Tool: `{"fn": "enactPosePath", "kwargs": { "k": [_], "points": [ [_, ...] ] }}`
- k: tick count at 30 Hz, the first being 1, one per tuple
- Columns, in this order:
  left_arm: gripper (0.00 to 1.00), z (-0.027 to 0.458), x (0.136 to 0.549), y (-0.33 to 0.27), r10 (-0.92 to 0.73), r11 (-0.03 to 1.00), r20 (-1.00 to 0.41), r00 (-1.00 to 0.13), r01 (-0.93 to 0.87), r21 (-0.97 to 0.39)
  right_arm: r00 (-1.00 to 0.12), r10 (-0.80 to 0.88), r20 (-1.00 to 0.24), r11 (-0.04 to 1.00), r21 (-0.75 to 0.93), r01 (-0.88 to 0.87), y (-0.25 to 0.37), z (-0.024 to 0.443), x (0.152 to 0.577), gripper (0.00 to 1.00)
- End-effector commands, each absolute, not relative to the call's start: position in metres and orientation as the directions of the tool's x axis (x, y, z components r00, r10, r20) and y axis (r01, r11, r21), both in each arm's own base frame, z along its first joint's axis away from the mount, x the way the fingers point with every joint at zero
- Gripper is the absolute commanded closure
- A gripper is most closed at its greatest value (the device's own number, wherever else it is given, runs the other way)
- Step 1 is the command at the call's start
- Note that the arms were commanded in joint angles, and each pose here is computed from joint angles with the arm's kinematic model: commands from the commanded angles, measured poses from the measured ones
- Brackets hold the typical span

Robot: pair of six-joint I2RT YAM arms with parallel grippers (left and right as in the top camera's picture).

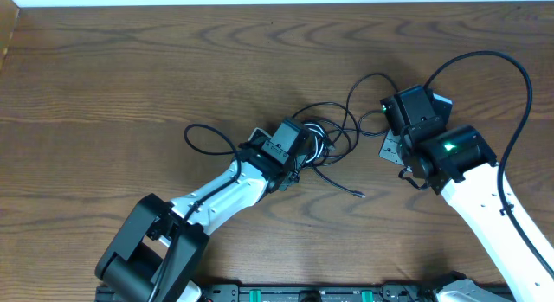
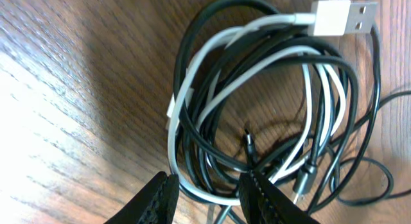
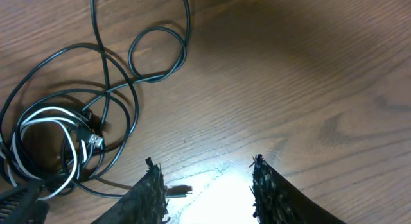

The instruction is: Untangle cables

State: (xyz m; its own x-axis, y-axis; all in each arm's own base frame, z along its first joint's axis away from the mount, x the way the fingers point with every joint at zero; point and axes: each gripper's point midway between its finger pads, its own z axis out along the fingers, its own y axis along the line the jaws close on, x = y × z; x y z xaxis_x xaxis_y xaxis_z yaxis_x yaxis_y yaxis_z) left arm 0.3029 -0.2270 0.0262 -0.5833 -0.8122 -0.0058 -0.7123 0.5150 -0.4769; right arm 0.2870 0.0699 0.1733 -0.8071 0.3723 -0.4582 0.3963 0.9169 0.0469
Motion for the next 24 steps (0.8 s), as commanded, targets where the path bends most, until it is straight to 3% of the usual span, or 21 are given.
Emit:
{"fn": "enactPosePath", "kwargs": {
  "k": [1,9,11,12,17,19,24],
  "points": [
    [0.62,0.021,0.309,-0.221,-0.827,0.516,-0.048,-0.561,-0.721,-0.463,-0.792,0.377,-0.480,0.911,0.038,0.411,0.064,0.177,0.287,0.58],
    [0.65,0.008,0.306,-0.220,-0.831,0.516,-0.043,-0.554,-0.739,-0.434,-0.792,0.377,-0.480,0.911,0.038,0.411,0.064,0.177,0.287,0.57],
    [0.90,0.008,0.305,-0.220,-0.830,0.516,-0.040,-0.556,-0.739,-0.433,-0.792,0.377,-0.480,0.911,0.038,0.411,0.064,0.177,0.287,0.57],
    [0.92,0.008,0.305,-0.221,-0.829,0.517,-0.036,-0.558,-0.739,-0.432,-0.792,0.377,-0.480,0.911,0.038,0.411,0.064,0.177,0.287,0.57],
    [0.92,0.015,0.300,-0.231,-0.777,0.564,-0.005,-0.629,-0.693,-0.448,-0.792,0.377,-0.480,0.911,0.038,0.410,0.064,0.178,0.288,0.54],
    [0.93,0.030,0.303,-0.233,-0.739,0.603,-0.040,-0.673,-0.634,-0.485,-0.791,0.378,-0.482,0.911,0.041,0.411,0.064,0.178,0.288,0.50],
    [0.92,0.086,0.311,-0.237,-0.636,0.675,-0.162,-0.754,-0.442,-0.590,-0.782,0.386,-0.489,0.912,0.079,0.402,0.071,0.179,0.295,0.49]
  ]
}}
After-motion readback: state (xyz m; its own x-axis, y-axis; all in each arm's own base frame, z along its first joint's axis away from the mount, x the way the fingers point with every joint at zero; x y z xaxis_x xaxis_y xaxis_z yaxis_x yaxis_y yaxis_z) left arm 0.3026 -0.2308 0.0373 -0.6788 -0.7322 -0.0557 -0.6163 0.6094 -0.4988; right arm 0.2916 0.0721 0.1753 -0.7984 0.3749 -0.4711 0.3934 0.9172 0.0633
